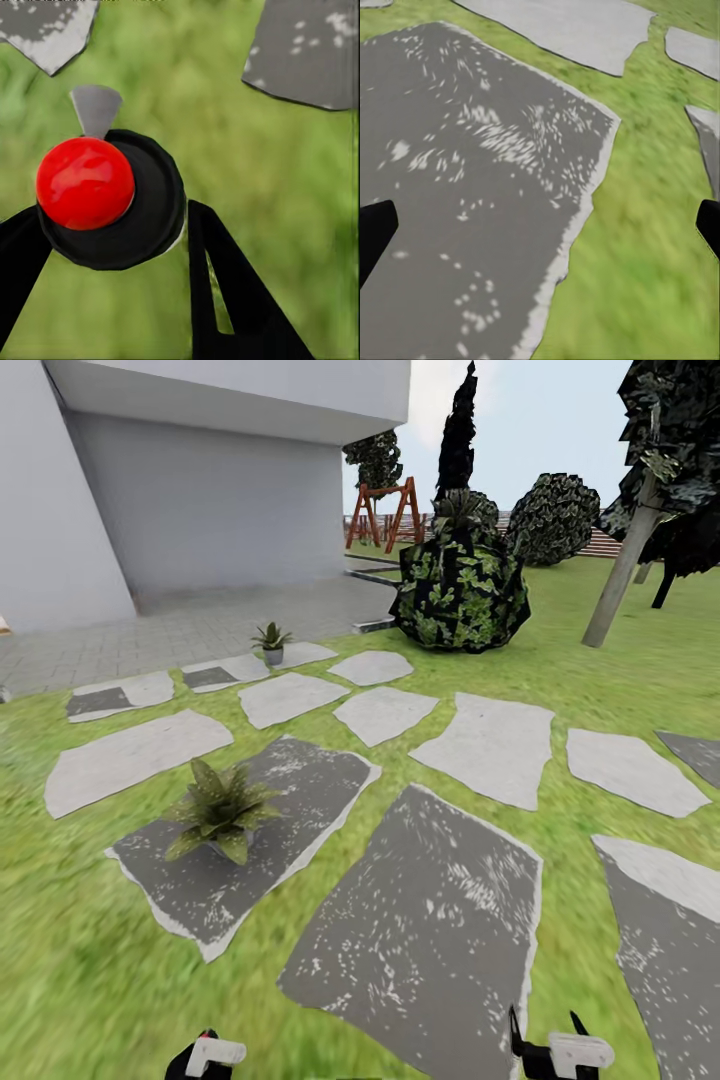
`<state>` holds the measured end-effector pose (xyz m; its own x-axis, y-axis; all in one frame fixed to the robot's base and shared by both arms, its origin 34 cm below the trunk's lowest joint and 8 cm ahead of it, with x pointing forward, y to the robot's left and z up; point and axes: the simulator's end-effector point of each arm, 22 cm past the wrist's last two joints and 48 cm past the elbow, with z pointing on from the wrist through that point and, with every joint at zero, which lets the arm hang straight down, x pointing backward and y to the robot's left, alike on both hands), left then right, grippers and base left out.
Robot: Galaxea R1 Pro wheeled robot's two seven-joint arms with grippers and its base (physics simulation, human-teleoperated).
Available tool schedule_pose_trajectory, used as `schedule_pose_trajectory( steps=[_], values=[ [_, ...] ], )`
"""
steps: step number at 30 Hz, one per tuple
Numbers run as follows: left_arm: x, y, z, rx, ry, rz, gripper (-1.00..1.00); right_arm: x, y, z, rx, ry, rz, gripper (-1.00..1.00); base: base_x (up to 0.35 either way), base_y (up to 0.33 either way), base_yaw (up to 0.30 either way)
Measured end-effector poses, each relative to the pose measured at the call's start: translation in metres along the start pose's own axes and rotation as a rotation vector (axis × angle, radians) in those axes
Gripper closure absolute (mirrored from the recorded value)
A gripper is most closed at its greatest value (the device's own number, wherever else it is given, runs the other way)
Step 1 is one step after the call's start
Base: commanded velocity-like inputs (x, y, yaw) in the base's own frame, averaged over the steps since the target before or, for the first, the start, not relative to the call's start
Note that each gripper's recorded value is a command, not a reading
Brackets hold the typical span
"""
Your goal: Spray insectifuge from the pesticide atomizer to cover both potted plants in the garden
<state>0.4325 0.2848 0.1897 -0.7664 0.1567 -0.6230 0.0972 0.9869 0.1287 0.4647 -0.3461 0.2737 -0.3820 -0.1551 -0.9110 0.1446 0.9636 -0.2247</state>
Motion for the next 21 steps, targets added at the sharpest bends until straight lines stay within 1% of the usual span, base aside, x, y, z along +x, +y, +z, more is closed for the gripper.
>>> schedule_pose_trajectory(
  steps=[3,6,11,15,21],
  values=[
    [0.003,-0.002,-0.003,0.003,-0.014,-0.002,1.0,0.0,0.0,0.0,0.001,0.0,0.002,-1.0,0.182,-0.224,-0.026],
    [0.003,-0.007,-0.005,0.009,-0.029,-0.006,1.0,0.0,0.002,0.0,0.0,0.001,0.004,-1.0,0.19,-0.224,-0.158],
    [0.002,-0.015,-0.006,0.017,-0.032,-0.013,1.0,0.0,0.004,-0.001,0.003,0.002,0.011,-1.0,0.192,-0.225,-0.246],
    [0.002,-0.015,-0.006,0.017,-0.032,-0.014,1.0,0.001,-0.002,-0.001,0.027,0.007,0.025,-1.0,0.193,-0.232,-0.261],
    [0.003,-0.015,-0.006,0.018,-0.031,-0.014,1.0,0.002,0.0,-0.002,0.031,0.011,0.032,-1.0,0.193,-0.254,-0.263]
  ],
)
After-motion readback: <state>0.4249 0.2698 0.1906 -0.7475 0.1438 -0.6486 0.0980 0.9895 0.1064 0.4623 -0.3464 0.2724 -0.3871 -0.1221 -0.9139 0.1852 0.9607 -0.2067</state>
